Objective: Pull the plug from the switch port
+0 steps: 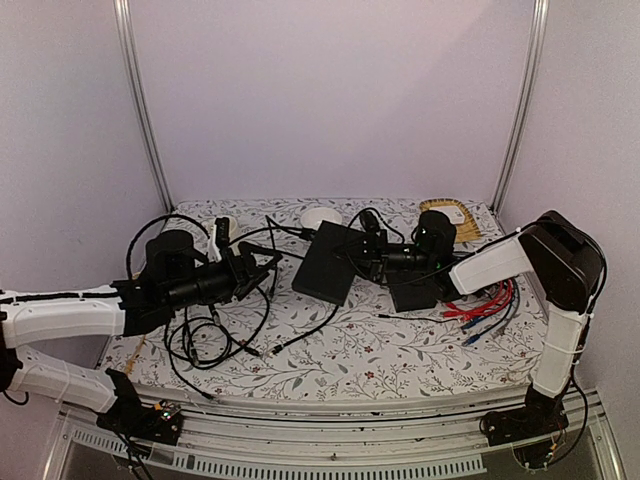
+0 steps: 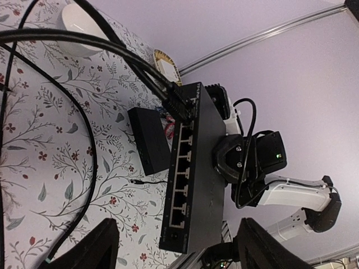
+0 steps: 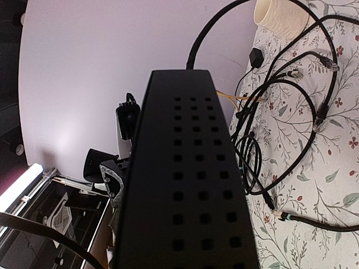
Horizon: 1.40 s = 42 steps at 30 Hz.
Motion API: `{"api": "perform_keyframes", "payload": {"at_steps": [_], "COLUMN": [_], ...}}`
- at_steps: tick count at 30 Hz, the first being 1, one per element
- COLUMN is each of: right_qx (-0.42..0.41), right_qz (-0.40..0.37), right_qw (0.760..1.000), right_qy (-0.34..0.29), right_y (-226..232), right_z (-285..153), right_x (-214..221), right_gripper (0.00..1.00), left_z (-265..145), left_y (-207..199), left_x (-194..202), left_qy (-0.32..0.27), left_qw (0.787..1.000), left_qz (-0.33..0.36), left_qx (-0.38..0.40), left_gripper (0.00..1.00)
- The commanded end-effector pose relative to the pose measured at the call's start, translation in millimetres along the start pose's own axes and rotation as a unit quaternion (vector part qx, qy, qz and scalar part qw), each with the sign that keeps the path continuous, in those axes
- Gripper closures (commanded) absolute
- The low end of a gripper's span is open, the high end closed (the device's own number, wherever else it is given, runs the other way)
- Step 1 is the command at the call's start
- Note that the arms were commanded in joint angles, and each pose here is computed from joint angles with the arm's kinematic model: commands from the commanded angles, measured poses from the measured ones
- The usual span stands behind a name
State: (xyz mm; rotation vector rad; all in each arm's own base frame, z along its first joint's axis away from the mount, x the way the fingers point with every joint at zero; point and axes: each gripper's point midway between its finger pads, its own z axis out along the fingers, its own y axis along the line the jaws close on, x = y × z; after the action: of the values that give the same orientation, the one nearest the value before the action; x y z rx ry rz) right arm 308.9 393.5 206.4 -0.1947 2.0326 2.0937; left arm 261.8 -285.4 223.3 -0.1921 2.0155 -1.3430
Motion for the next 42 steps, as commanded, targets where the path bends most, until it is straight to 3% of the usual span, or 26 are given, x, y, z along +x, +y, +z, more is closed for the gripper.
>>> {"api": "perform_keyframes", "payload": {"at_steps": [1,42], "right_qx": [-0.047,-0.075], "right_qz": [-0.040,-0.026], "right_qw": [0.998,0.996], "right_qy": [0.001,0.038], "right_y": [34.1,45.4], "right_z": [-4.2,8.2], "right_x": [-2.9,23.4], "right_gripper": [0.98,0.98], "left_z": [5.9,50.4], "left_y": [-11.2,-1.4], "left_x": [-6.8,-18.9], "left_qy": [-0.028,-0.064], "left_qw": [0.998,0.992], "left_qz": [0.021,0.030], "left_qx": [0.044,0.108], "left_gripper": [0.25,0.31]}}
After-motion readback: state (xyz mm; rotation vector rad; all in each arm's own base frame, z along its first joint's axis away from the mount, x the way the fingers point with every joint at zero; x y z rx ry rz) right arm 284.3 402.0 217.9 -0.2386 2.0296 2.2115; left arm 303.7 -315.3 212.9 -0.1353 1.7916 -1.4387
